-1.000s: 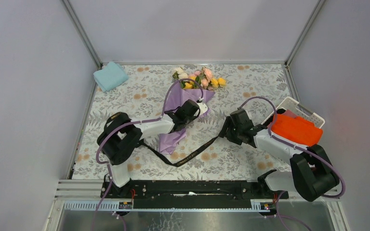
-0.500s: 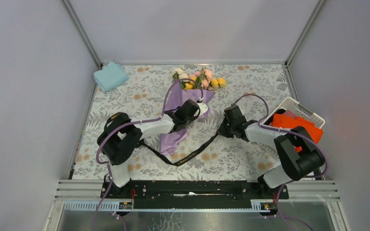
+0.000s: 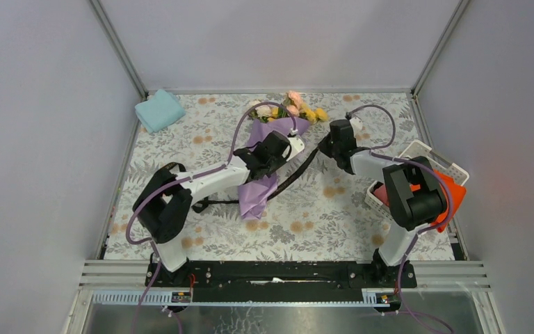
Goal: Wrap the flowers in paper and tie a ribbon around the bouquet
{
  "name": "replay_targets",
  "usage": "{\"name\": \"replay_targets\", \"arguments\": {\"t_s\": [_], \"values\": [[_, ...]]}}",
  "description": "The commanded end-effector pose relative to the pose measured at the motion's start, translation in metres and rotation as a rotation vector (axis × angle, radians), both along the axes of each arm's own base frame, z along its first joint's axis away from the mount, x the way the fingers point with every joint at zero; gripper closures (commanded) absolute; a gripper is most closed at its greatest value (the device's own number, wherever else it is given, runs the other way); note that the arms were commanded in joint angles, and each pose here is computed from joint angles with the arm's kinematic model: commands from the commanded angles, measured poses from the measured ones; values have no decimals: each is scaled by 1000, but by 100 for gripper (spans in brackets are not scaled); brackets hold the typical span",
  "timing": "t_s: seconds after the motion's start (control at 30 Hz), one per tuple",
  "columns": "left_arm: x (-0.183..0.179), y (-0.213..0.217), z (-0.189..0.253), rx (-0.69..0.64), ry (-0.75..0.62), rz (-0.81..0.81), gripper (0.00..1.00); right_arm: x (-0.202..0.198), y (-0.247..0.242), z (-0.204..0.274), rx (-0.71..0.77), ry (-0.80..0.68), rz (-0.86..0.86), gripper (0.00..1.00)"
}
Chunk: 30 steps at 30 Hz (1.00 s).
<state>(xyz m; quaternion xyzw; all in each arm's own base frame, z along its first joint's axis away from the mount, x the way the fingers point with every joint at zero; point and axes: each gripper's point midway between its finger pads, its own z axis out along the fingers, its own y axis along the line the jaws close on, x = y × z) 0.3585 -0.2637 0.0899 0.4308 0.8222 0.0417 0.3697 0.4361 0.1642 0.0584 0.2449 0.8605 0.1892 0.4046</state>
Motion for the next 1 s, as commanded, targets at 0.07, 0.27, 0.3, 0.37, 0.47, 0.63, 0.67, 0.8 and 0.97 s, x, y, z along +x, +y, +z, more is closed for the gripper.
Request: {"name": "replay_targets", "arguments": {"t_s": [0.07, 0.27, 0.3, 0.37, 0.47, 0.63, 0.67, 0.8, 0.97], "values": [[-15, -20, 25, -136, 78, -27, 100, 35, -59, 53, -41, -164, -169, 100], [-41, -43, -1, -158, 191, -76, 100, 5, -141, 123, -191, -287, -278, 100], [-42, -47, -4, -155, 193, -83, 100, -3, -149, 139, -224, -318, -297, 100], [-43, -55, -7, -157, 194, -91, 100, -19, -161, 164, -273, -371, -321, 100], [-47, -66, -16, -155, 212, -109, 100, -39, -171, 193, -325, -419, -338, 100], [-54, -78, -34, -146, 233, -126, 100, -67, -174, 254, -336, -559, -332, 100], [-55, -81, -37, -144, 233, -129, 100, -70, -170, 266, -329, -590, -307, 100], [-53, -87, -44, -149, 224, -123, 100, -77, -140, 292, -306, -636, -114, 100], [-48, -91, -48, -166, 216, -107, 100, -94, -90, 296, -243, -596, 198, 100]]}}
